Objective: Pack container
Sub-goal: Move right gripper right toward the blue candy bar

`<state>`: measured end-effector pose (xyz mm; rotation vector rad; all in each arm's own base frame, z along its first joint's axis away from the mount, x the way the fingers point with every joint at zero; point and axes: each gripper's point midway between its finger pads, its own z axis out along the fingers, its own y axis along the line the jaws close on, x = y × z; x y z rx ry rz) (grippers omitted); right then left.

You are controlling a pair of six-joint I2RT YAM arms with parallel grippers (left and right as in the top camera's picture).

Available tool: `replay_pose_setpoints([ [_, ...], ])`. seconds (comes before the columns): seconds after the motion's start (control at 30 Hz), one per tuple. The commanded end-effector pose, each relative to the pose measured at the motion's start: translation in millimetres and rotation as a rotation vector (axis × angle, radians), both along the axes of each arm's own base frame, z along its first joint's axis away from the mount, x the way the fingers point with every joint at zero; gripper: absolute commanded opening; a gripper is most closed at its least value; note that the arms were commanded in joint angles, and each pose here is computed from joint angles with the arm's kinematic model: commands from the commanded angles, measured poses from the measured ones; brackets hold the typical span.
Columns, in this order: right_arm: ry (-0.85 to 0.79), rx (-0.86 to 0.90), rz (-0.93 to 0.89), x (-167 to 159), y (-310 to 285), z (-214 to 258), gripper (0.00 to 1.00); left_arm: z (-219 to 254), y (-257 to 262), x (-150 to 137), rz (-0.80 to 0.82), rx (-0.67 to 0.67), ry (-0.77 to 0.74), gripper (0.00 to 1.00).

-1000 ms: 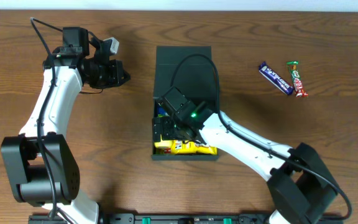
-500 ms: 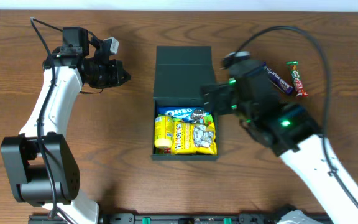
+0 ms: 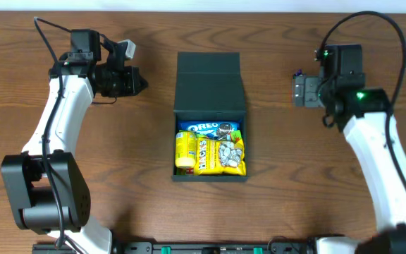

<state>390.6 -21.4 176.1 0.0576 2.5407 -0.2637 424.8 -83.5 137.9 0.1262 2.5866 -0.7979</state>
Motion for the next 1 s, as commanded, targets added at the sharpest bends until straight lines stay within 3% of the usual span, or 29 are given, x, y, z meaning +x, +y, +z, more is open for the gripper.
replay_pose_setpoints([
  [0.0, 0.076, -0.042, -0.023, 1.0, -27.2, -26.2, 0.99, 15.7, -1.7, 7.4, -0.041, 0.011, -0.08, 0.06],
  [0.2, 0.045, 0.043, -0.233, 12.0, -61.4, -46.4, 0.99, 23.2, -1.4, 20.0, -0.093, 0.044, -0.189, 0.06],
  [0.37, -0.004, 0.047, -0.274, 25.3, -80.1, -49.6, 0.95, 26.0, -0.3, 24.6, -0.093, 0.049, -0.216, 0.06],
  [0.6, -0.152, 0.133, -0.232, 73.8, -81.7, -56.8, 0.88, 35.0, -1.1, 36.7, -0.101, 0.058, -0.292, 0.06],
  [0.97, -0.01, 0.195, -0.27, 88.9, -100.8, -132.6, 0.84, 48.1, -0.3, 52.1, -0.09, 0.061, -0.379, 0.07],
])
